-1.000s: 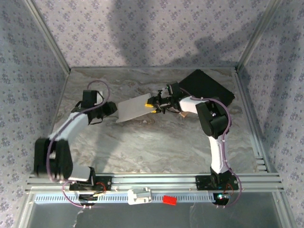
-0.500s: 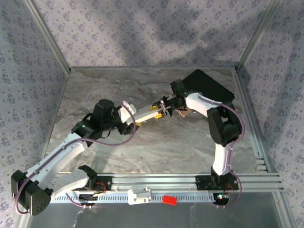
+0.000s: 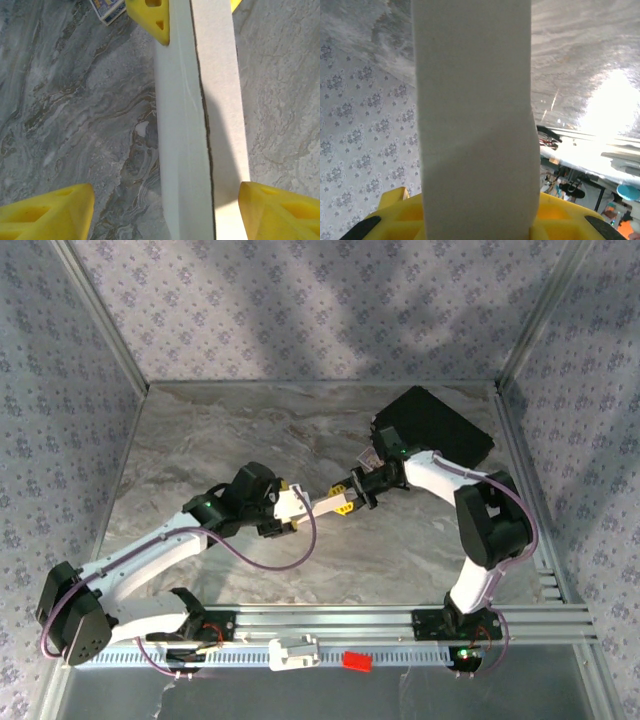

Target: Fold the paper box

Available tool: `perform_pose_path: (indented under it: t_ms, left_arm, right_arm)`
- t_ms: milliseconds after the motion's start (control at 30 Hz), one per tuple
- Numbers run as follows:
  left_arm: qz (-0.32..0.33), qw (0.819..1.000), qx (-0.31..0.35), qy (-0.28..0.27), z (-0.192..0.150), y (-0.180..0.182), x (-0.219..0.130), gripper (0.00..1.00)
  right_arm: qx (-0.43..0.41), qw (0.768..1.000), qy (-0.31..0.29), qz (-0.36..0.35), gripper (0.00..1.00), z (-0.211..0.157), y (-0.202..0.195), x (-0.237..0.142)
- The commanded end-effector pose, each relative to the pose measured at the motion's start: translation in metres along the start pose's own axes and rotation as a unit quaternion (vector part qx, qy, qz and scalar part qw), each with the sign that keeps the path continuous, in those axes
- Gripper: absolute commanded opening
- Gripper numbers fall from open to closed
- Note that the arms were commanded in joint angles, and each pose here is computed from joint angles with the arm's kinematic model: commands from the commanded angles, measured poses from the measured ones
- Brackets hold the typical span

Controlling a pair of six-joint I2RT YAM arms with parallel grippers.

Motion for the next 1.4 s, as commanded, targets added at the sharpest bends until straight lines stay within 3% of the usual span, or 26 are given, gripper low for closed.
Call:
perform_pose_path:
  t_ms: [0, 233, 700, 867, 1067, 1367]
  left_arm:
    - [-0.010, 0.999, 0.021, -0.040, 0.011, 0.000, -0.005, 0.76]
    - [-0.060, 0.997, 0.029, -0.042, 0.009, -0.012, 0.006, 0.74]
    - [-0.098, 0.993, 0.051, -0.047, 0.015, -0.012, 0.025, 0.64]
    - [-0.109, 0.991, 0.039, -0.070, 0.023, -0.008, 0.010, 0.73]
    - [-0.143, 0.988, -0.004, -0.051, 0.029, 0.001, -0.004, 0.78]
    - [-0.172, 0.985, -0.003, -0.012, 0.021, -0.006, 0.019, 0.77]
  right_arm:
    - [0.082, 0.996, -0.016, -0.027, 0.30, 0.007, -0.022, -0.001]
    - [0.117, 0.993, -0.003, -0.028, 0.30, 0.008, -0.029, -0.005]
    - [0.179, 0.983, 0.004, -0.023, 0.28, 0.021, -0.043, -0.009]
    - [0.182, 0.983, -0.001, -0.021, 0.25, 0.026, -0.040, -0.018]
    - [0.180, 0.983, -0.004, -0.026, 0.24, 0.027, -0.038, -0.017]
    - [0.184, 0.983, -0.009, -0.023, 0.24, 0.028, -0.036, -0.014]
Point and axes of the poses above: each hand's point on the last joint's axis, 136 mm out from that joint toward the fingers, its own x axis out along the fingers, its own y axis along the line the jaws close on, z = x × y, the point moved 9 cm from there along -x, back along the fingers, and after that the axes turned 5 degrees about x, right-handed, at the moved point
